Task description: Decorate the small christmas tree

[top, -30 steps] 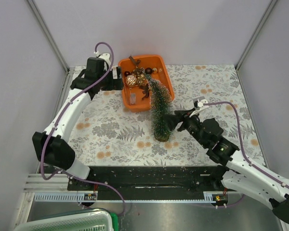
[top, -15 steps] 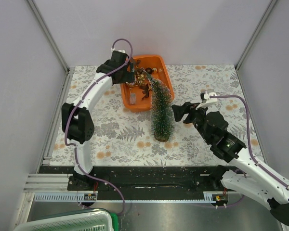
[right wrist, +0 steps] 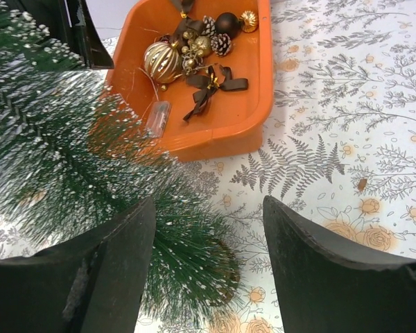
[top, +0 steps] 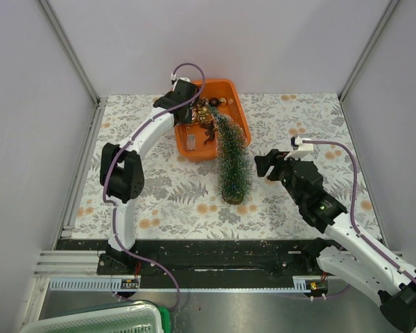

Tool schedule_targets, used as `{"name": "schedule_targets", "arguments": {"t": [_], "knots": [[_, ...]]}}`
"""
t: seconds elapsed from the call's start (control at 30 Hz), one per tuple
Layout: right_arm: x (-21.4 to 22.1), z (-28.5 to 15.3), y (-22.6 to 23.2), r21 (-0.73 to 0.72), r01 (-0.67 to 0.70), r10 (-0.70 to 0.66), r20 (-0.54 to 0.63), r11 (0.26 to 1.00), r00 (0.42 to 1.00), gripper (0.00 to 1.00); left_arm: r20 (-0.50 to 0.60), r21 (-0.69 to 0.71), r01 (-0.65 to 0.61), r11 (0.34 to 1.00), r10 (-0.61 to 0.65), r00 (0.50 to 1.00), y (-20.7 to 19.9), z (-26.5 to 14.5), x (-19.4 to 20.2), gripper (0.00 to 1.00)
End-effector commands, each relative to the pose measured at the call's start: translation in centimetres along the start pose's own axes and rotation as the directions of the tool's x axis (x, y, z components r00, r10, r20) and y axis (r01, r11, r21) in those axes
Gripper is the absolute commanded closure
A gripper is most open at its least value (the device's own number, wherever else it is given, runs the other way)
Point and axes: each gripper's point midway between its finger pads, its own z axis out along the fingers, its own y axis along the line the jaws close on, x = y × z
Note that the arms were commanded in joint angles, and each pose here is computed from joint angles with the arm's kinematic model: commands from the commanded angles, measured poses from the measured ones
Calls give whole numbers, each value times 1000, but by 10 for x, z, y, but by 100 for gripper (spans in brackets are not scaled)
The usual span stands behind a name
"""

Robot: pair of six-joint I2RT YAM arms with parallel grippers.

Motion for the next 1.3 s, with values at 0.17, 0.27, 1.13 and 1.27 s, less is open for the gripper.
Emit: {"name": "schedule_targets", "arguments": {"t": [0.17, 0.27, 1.13, 1.27], "knots": [[-10, 7, -8, -7, -49, 49, 66, 999, 997, 30, 63, -66, 11, 998, -7, 998, 0, 21, -16, 54], [-9, 13, -19, 24, -60, 58, 71, 998, 996, 30, 81, -66, 12, 998, -6, 997, -1, 22, -18, 54], [40, 179, -55, 91, -221, 231, -119, 971, 966, 21, 139, 99, -3, 995, -11, 990, -5, -52, -36, 100], [51, 189, -51, 68, -218, 227, -169, 974, 959, 22, 223, 173, -19, 985, -20, 975, -1, -97, -66, 100]]}}
